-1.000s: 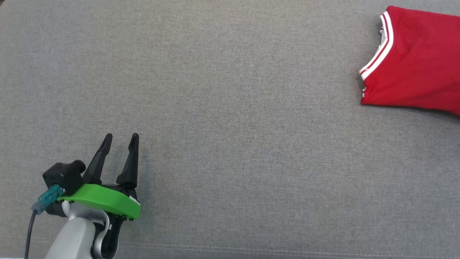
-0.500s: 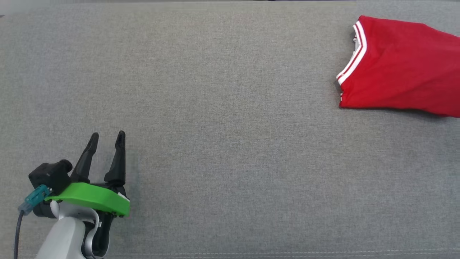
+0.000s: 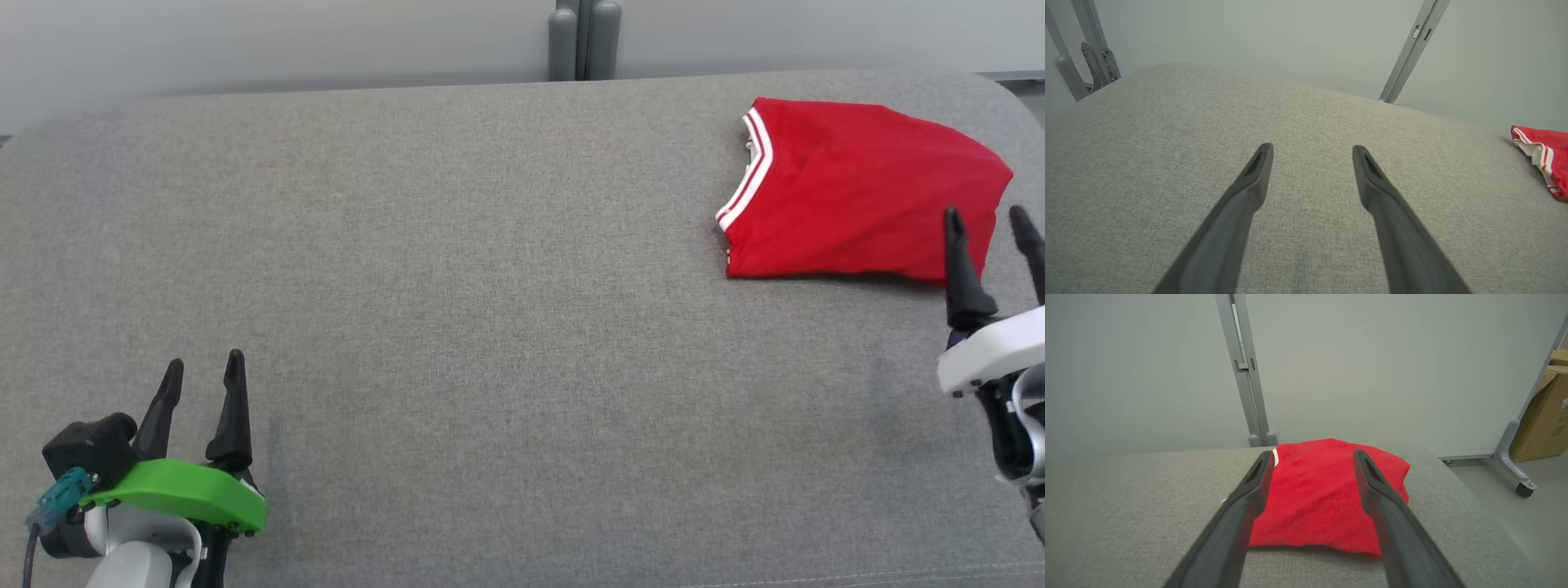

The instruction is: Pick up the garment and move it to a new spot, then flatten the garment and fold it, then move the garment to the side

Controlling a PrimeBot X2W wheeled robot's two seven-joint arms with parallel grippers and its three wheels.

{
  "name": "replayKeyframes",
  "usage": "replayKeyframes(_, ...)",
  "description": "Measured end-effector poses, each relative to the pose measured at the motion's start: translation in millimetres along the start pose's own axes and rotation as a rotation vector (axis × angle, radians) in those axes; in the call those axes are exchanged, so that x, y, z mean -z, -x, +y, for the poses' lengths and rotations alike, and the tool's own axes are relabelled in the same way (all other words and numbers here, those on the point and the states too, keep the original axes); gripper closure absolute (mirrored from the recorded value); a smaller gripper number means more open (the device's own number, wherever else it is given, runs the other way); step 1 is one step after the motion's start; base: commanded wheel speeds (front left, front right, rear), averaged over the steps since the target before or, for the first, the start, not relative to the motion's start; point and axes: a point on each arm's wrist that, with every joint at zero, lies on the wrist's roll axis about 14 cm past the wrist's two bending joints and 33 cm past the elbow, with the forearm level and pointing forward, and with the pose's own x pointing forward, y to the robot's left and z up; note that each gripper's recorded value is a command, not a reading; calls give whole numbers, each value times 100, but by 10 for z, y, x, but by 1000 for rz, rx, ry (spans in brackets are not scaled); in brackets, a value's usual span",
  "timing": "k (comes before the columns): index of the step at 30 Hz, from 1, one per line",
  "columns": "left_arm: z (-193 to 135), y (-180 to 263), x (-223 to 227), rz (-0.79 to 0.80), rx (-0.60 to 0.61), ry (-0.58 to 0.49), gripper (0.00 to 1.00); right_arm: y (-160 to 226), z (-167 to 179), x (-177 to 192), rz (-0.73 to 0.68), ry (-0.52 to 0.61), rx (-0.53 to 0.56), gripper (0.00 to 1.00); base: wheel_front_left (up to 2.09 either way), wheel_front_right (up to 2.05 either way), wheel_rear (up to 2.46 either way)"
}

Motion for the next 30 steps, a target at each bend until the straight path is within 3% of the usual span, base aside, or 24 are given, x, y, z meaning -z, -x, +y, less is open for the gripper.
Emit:
replayKeyframes(8,-13,146,-111,-33,6,-64,0,331,516,45,-24,-34,-83,0,0,0,0)
replayKeyframes(15,-18,279,-126,-43,4,-86,0,649,480,267,21,-75,-13,0,0,0,0)
replayKeyframes(25,-24,371,-55,-30,-3,-86,0,808,336,288,16,-7,30,0,0,0,0)
replayKeyframes(26,-27,378,-55,-30,-2,-86,100,828,315,308,22,3,34,100,0,0,0)
replayKeyframes(30,-23,444,140,24,-14,-72,100,941,385,543,92,-18,38,100,0,0,0)
